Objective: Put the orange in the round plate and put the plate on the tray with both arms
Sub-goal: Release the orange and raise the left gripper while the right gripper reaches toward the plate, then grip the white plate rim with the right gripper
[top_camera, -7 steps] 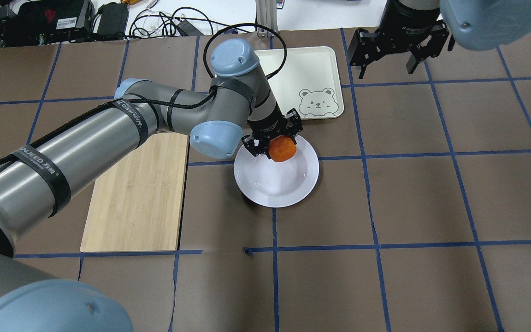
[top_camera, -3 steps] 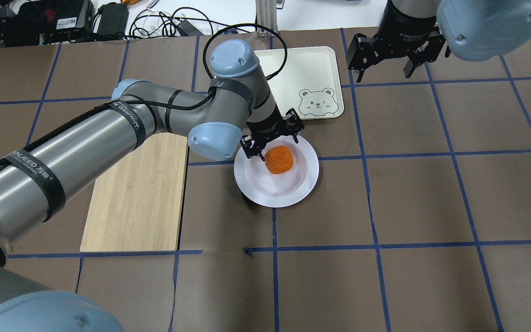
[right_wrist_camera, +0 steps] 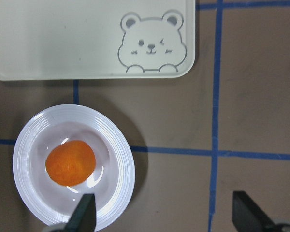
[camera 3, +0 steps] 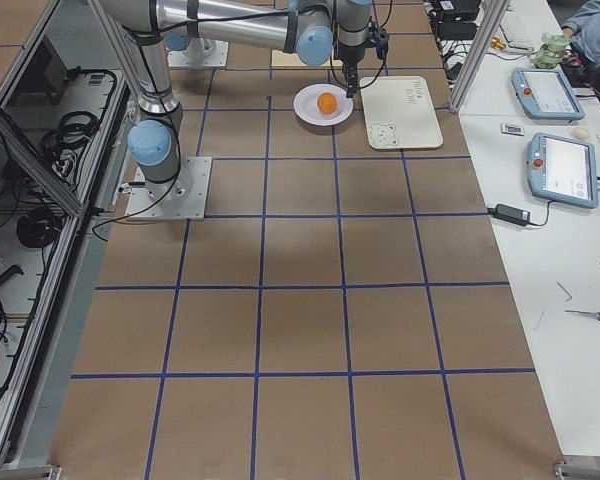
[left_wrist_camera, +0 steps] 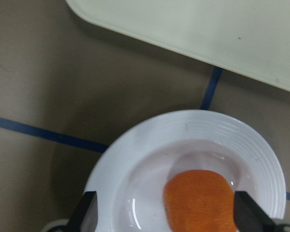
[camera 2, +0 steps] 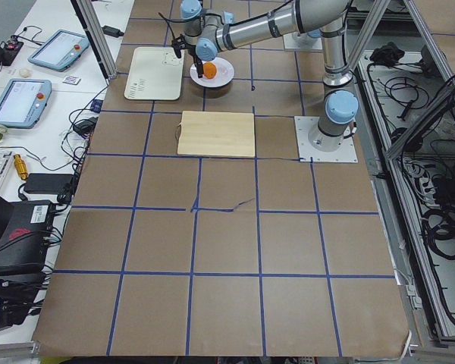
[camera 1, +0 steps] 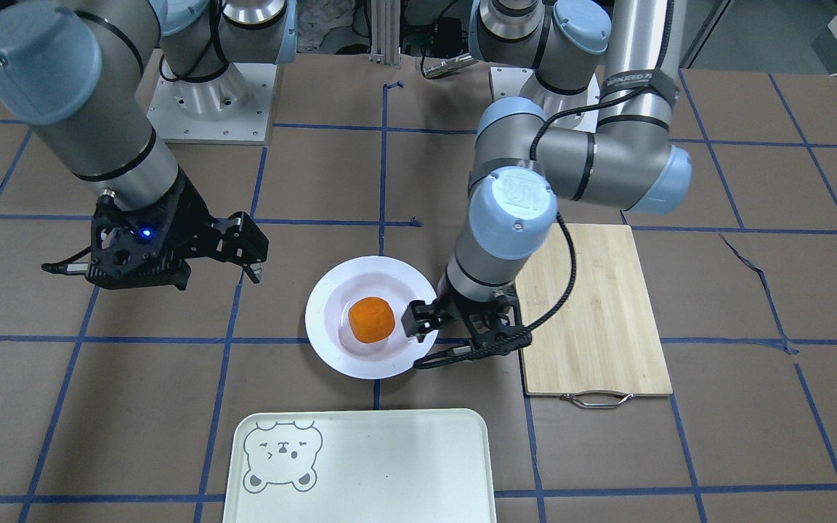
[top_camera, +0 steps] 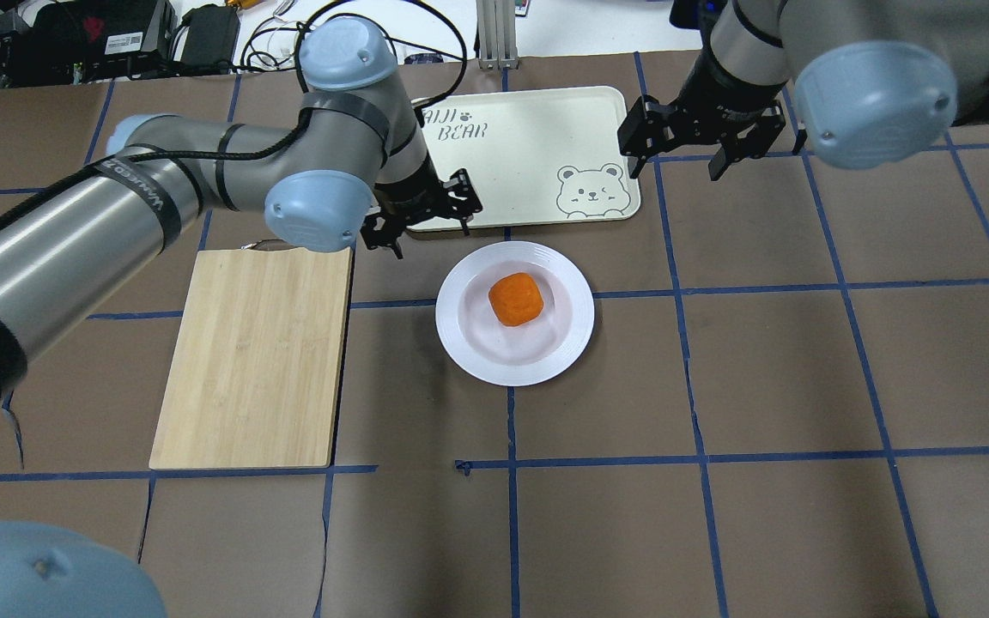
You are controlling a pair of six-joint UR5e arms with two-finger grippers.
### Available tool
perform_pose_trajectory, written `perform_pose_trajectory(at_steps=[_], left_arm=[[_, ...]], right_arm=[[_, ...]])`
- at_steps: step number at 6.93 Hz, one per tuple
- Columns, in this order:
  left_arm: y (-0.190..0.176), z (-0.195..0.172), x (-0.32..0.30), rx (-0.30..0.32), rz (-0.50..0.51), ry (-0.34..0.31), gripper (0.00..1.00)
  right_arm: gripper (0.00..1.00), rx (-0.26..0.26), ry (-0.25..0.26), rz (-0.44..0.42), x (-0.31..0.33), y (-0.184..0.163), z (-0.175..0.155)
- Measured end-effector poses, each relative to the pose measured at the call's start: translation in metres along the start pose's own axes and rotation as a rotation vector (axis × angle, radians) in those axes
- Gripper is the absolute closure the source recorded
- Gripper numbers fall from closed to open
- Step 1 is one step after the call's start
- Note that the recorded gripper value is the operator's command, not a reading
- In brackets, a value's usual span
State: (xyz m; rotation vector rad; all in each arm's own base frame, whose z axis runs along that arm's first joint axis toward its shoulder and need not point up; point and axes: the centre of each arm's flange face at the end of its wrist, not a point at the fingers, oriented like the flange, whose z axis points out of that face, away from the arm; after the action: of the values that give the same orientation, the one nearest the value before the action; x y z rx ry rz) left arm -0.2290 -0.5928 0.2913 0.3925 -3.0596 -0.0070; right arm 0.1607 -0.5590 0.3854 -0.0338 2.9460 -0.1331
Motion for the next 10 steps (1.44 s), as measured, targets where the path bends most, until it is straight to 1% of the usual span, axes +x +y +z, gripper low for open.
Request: perform_pose_trajectory(at_steps=[1, 2, 3, 4, 6, 8, 9, 10], left_arm=[[-0.018, -0.022, -0.037, 0.041, 0.058, -0.075, 0.00], [-0.025, -0.048, -0.058, 0.075, 0.095, -0.132, 0.00], [-0.022, -0.074, -0.068, 0.091, 0.107, -0.155, 0.00], [-0.019, -0.097, -0.078, 0.097, 0.103, -0.166, 0.00], [-0.015, -0.120, -0.104, 0.101, 0.073, -0.163, 0.00], [-0.003, -0.139, -0.118, 0.086, 0.084, -0.156, 0.00], [0.002, -0.147, -0.124, 0.072, 0.093, -0.129, 0.00], [0.003, -0.156, -0.134, 0.066, 0.083, -0.081, 0.00]], right_arm=[[0.00, 0.013, -0.051, 0.017, 0.004, 0.008, 0.043], [0.00, 0.014, -0.091, 0.049, 0.007, 0.014, 0.080], [0.00, -0.011, -0.136, 0.094, 0.010, 0.018, 0.113], [0.00, -0.041, -0.182, 0.136, 0.009, 0.022, 0.139], [0.00, -0.074, -0.230, 0.172, 0.009, 0.036, 0.177], [0.00, -0.088, -0.256, 0.184, 0.010, 0.052, 0.203], [0.00, -0.098, -0.272, 0.201, 0.009, 0.054, 0.211], [0.01, -0.105, -0.294, 0.226, 0.006, 0.055, 0.216]])
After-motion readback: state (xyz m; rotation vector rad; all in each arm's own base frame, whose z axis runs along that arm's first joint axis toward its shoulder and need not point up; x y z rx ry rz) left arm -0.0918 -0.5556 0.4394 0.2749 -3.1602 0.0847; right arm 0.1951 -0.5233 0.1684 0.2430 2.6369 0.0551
